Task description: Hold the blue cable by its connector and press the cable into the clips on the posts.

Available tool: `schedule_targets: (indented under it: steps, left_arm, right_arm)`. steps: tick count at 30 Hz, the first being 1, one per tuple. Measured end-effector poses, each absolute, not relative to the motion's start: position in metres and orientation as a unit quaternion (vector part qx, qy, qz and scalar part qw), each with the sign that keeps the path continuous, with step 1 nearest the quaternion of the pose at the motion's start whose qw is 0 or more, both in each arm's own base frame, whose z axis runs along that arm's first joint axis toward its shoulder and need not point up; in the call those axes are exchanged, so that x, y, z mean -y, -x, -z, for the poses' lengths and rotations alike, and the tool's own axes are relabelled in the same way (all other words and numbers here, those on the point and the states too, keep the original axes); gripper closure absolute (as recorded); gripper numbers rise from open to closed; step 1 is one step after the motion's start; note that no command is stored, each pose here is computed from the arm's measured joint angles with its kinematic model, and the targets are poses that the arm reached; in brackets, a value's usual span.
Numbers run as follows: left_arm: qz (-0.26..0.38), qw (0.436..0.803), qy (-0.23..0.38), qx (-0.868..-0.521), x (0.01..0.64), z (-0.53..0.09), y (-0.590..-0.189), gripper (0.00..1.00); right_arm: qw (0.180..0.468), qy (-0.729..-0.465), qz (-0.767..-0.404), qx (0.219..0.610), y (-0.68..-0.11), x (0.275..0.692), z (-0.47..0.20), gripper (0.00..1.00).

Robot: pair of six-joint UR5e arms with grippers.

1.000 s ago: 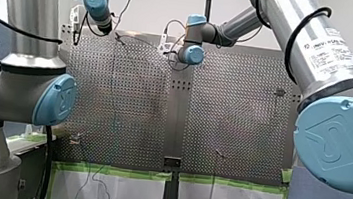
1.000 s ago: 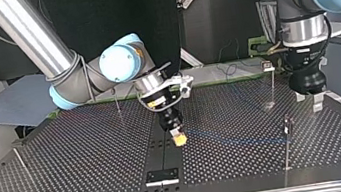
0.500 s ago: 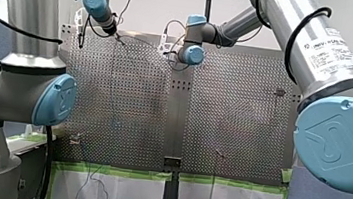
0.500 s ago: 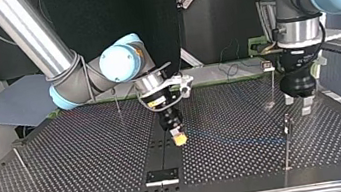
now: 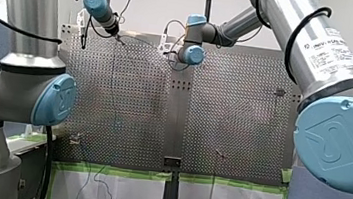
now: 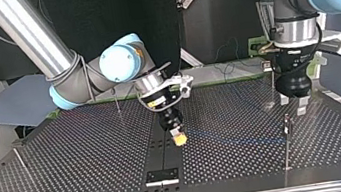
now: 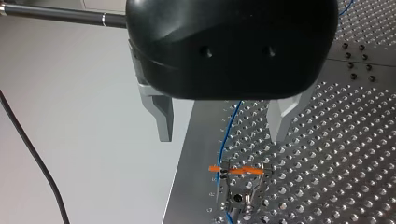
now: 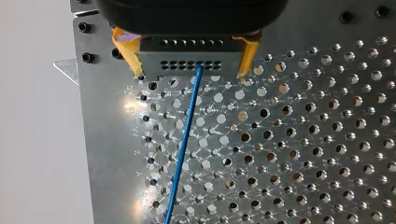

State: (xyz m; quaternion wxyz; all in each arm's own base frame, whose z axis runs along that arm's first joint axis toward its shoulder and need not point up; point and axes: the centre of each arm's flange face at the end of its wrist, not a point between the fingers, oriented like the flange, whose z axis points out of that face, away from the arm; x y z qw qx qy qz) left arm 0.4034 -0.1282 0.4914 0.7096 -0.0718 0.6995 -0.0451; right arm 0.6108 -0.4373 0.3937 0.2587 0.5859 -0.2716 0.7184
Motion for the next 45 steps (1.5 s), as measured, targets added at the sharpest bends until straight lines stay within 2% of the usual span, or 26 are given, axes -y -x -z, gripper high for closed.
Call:
schedule_targets:
  steps: [8, 20, 28, 45]
  left_arm:
    - [0.046, 0.700, 0.077, -0.708, 0.132, -0.494, -0.392, 0.00]
    - [0.040, 0.687, 0.094, -0.720, 0.136, -0.495, -0.376, 0.00]
    - [0.038, 0.683, 0.086, -0.724, 0.140, -0.491, -0.378, 0.00]
    - [0.035, 0.681, 0.083, -0.726, 0.143, -0.488, -0.380, 0.00]
  right_arm:
    - [0.260, -0.583, -0.721, 0.270, -0.611, 0.438, -0.399, 1.00]
    - [0.259, -0.565, -0.742, 0.254, -0.624, 0.430, -0.442, 1.00]
    - [0.253, -0.550, -0.761, 0.234, -0.636, 0.419, -0.471, 1.00]
    - [0.229, -0.548, -0.779, 0.201, -0.662, 0.385, -0.485, 1.00]
